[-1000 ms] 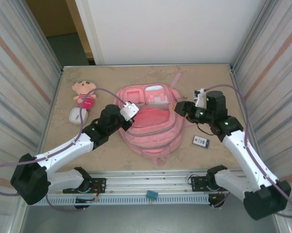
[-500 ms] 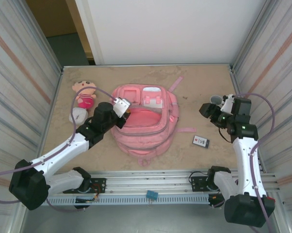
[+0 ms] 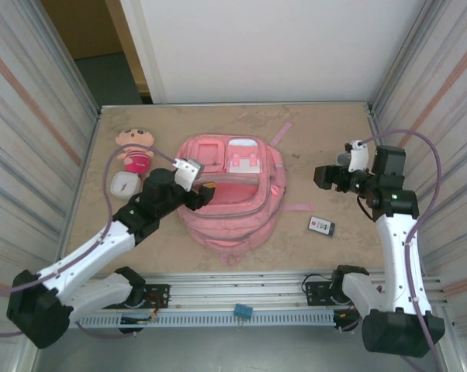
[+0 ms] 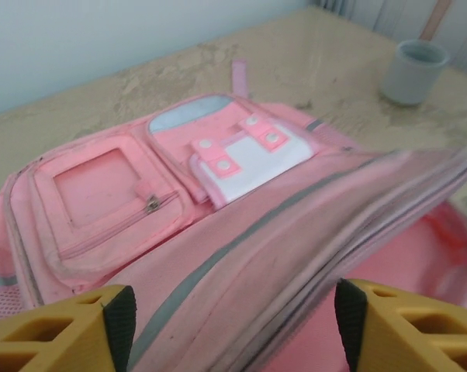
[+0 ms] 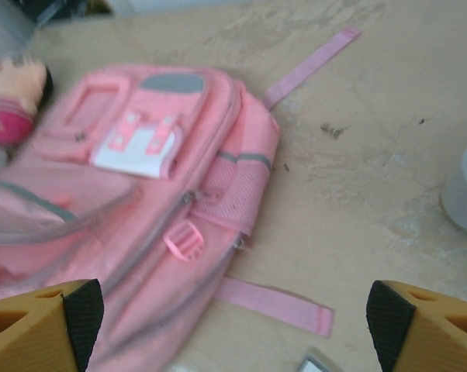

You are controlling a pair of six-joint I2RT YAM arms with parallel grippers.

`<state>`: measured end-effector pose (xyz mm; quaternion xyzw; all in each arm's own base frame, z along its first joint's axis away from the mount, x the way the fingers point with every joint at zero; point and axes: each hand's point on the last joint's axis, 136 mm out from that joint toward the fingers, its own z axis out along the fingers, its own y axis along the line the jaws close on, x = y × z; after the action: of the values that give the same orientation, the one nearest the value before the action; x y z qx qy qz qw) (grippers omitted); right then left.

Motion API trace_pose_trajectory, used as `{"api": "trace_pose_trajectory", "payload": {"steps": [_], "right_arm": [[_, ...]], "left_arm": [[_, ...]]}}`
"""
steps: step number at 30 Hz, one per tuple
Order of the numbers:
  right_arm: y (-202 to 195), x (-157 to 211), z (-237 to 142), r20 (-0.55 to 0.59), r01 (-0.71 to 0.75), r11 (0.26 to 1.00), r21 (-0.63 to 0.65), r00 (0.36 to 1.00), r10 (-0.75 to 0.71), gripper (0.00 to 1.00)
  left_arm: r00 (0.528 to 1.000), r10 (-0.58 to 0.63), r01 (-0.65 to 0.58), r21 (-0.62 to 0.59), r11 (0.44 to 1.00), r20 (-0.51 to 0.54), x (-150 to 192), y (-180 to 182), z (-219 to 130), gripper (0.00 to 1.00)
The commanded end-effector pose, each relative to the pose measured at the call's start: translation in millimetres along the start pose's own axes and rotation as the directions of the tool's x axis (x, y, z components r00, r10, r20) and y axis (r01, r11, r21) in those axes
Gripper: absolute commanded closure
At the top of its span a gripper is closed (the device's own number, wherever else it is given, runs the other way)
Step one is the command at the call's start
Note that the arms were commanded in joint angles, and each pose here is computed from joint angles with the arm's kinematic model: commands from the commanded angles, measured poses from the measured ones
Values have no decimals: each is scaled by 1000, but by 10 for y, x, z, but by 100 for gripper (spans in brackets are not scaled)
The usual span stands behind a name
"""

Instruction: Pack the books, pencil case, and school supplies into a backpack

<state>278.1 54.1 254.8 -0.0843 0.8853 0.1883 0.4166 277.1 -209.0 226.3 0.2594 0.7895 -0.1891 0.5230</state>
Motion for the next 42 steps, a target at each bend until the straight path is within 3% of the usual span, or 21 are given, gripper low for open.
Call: {"api": "trace_pose_trajectory", "payload": {"steps": [1,9,14,17,19,25,33,42], "right_arm": [[49,356,10,-139,260,965,-24,955,-261,11],[200,1022,23,-294,520,823,-230,769,-568,9],[-50,1555,90,-472,658,667,-349,492,-732,8],[-182,1786,184,-492,689,586,-425,368,-789,7],[-261,1867,279,-477,707,542,-454,322,-818,7],[-432,1938,504,-465,690,493,-530,249,-849,7],[-644,2031,717,-489,603,500,-622,200,-849,9],[-801,2138,889,-530,627,500,-597,159,-833,10]], "left_arm": [[994,-113,113,48,992,-12,76,-102,-195,26],[948,-302,305,13,952,-104,501,-96,-421,22],[926,-356,363,41,931,-123,631,-161,-491,22],[918,-379,387,47,921,-119,672,-172,-523,22],[917,-382,390,50,920,-113,686,-173,-545,21],[922,-375,380,40,924,-95,695,-145,-615,21],[927,-370,371,9,928,-52,682,-67,-664,21],[929,-368,368,0,930,-28,719,-37,-708,21]]}}
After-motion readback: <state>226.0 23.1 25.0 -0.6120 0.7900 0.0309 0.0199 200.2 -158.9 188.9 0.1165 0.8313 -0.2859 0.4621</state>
